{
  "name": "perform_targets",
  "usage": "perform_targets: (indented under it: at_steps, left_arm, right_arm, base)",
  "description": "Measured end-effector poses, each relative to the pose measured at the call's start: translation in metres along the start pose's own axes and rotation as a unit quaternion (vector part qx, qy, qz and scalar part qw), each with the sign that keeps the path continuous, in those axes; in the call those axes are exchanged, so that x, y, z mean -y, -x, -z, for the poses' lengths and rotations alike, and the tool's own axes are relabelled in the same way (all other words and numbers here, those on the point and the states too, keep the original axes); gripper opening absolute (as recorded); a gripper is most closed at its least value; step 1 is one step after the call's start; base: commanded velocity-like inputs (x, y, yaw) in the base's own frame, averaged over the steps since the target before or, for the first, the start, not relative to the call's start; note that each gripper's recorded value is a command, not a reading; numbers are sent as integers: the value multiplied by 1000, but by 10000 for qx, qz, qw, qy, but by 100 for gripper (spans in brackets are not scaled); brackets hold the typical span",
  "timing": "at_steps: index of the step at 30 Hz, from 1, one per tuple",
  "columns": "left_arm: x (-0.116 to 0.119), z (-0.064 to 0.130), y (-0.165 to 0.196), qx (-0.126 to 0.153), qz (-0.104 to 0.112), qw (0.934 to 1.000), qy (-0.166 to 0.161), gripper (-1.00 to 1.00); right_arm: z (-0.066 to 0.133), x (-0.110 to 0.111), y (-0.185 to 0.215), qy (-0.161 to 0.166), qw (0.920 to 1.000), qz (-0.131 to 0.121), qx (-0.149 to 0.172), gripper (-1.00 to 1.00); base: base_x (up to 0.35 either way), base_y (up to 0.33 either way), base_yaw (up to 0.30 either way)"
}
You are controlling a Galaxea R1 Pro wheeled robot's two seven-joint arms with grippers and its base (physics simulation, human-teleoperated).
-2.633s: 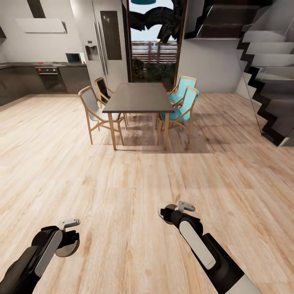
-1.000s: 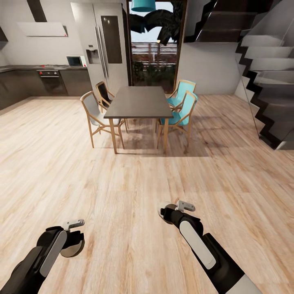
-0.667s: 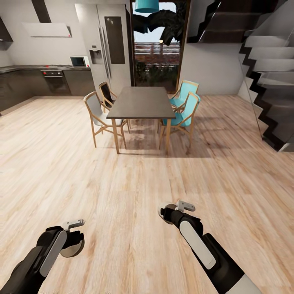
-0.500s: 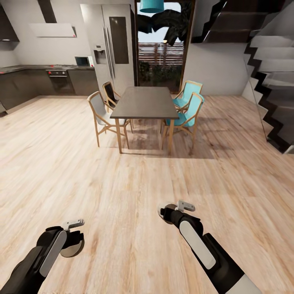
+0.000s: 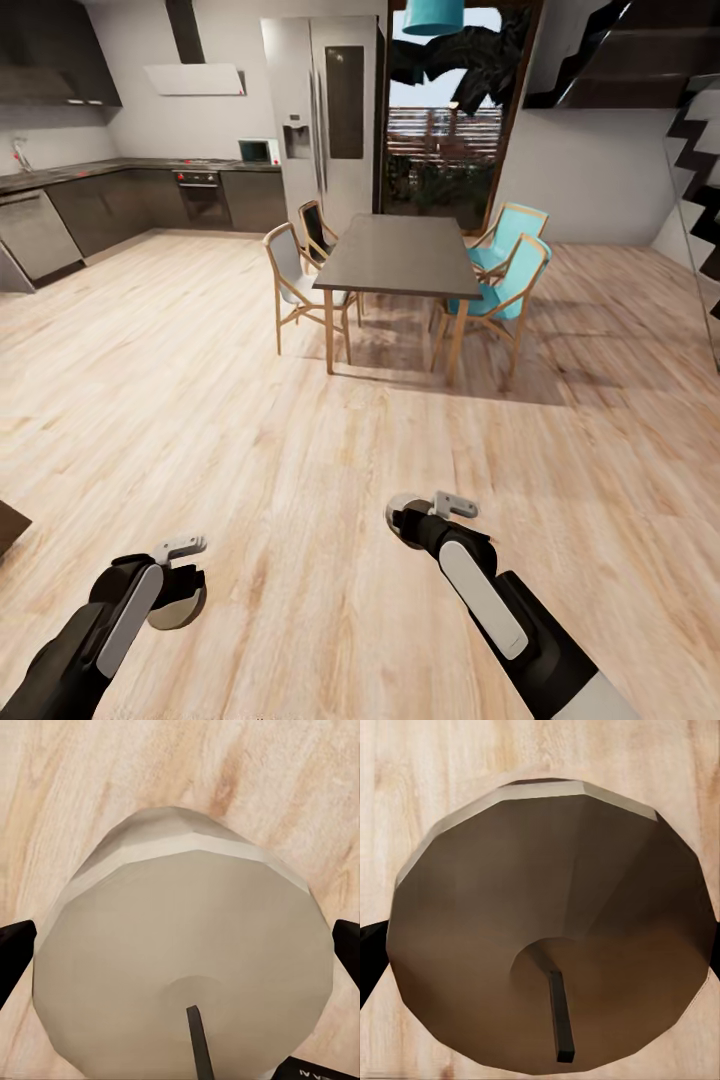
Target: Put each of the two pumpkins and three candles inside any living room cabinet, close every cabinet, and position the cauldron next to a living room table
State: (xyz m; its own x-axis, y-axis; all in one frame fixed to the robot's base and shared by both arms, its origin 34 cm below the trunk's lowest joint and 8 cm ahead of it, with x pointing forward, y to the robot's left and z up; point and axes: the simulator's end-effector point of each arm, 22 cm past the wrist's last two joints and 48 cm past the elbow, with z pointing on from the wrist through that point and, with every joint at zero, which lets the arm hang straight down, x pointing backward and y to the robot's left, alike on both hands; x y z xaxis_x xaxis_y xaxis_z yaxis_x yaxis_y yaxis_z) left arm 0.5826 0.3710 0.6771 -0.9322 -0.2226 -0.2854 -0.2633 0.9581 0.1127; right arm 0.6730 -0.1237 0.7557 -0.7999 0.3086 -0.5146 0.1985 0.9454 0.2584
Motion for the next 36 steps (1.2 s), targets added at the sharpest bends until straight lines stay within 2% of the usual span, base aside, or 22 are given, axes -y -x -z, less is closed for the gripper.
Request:
perform_targets:
  at_steps: [36]
  left_arm:
    - [0, 7, 6, 82, 12, 10000, -19, -100]
  right_arm:
    - [6, -3, 6, 29, 10000, 17, 77, -100]
  base:
    - [0, 0, 274]
